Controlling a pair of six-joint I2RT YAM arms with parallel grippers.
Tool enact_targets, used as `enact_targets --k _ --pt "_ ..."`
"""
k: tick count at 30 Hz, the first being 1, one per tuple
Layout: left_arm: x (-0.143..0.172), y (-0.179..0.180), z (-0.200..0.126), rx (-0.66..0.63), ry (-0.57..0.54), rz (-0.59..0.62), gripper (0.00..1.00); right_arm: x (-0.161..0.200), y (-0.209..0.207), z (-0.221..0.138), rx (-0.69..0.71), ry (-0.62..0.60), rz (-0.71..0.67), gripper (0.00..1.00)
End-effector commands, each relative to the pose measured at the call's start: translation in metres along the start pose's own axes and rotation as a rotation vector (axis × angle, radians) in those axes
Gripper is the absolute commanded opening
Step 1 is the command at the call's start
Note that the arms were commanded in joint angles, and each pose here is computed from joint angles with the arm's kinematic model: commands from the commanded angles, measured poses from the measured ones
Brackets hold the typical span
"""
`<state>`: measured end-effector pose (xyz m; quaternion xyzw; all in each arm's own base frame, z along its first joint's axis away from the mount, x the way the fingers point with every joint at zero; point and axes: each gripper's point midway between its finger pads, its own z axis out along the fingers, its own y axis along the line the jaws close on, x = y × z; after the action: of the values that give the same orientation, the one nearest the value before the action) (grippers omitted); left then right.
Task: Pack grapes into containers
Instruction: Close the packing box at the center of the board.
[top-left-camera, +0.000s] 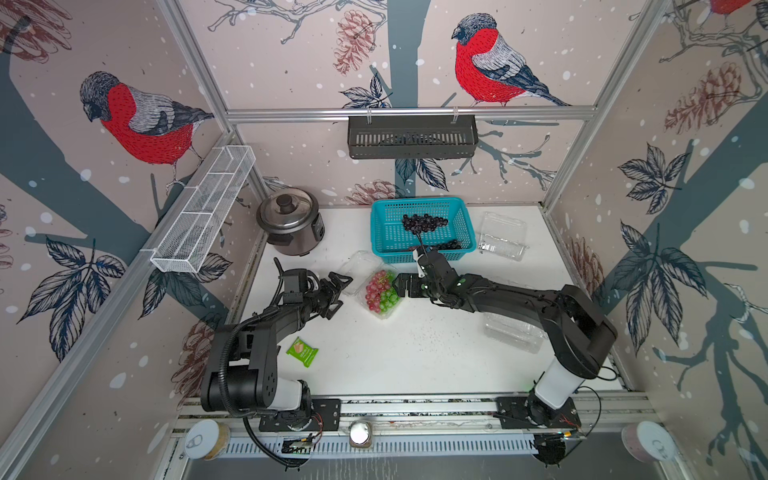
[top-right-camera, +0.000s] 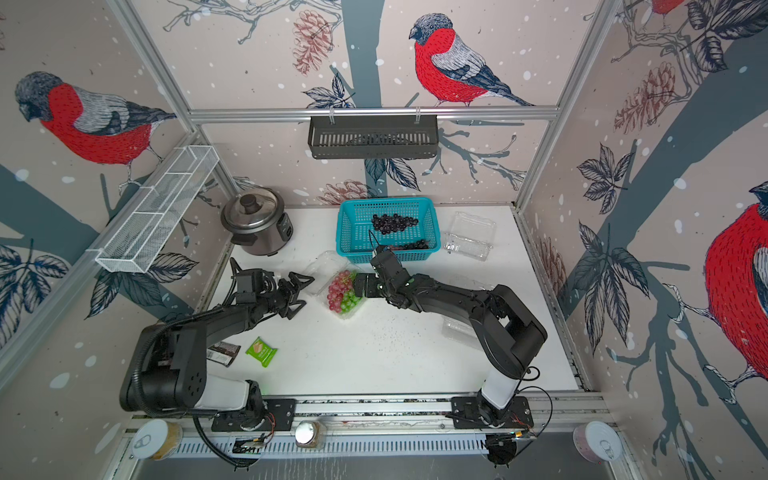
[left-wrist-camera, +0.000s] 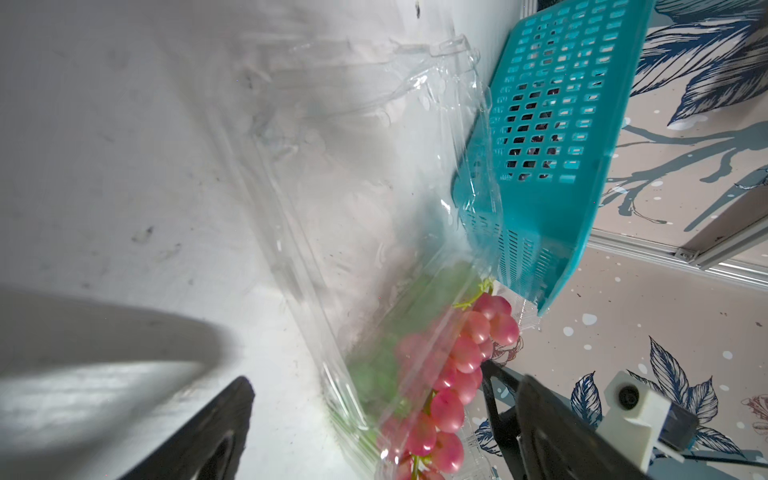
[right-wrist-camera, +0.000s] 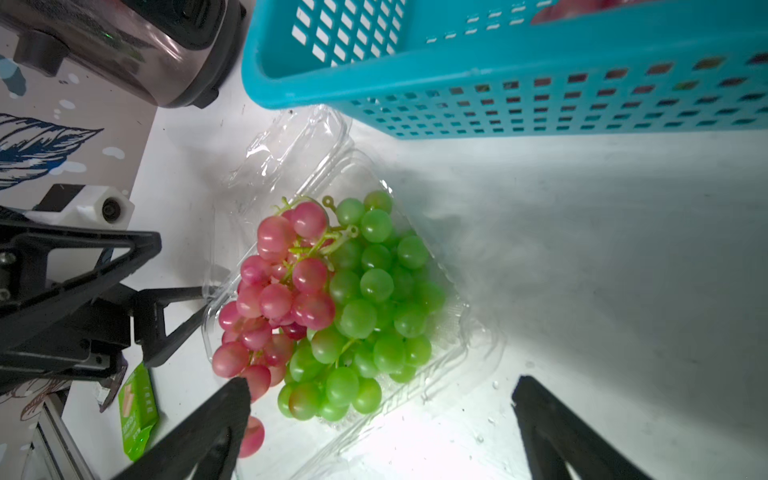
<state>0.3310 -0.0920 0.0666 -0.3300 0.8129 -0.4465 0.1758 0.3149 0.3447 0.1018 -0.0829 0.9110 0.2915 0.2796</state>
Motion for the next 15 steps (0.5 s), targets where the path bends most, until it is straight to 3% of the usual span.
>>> enact_targets --k 1,15 --pt "-0.017 -0.012 0.004 0.035 -0.056 0.034 0.98 -0.002 0.001 0.006 -0.026 -0.013 0.0 1.0" --pt "-0.034 0.005 0.019 0.039 -0.104 -0.015 0.98 0.004 0.014 0.044 -0.07 0.04 -0.021 1.0"
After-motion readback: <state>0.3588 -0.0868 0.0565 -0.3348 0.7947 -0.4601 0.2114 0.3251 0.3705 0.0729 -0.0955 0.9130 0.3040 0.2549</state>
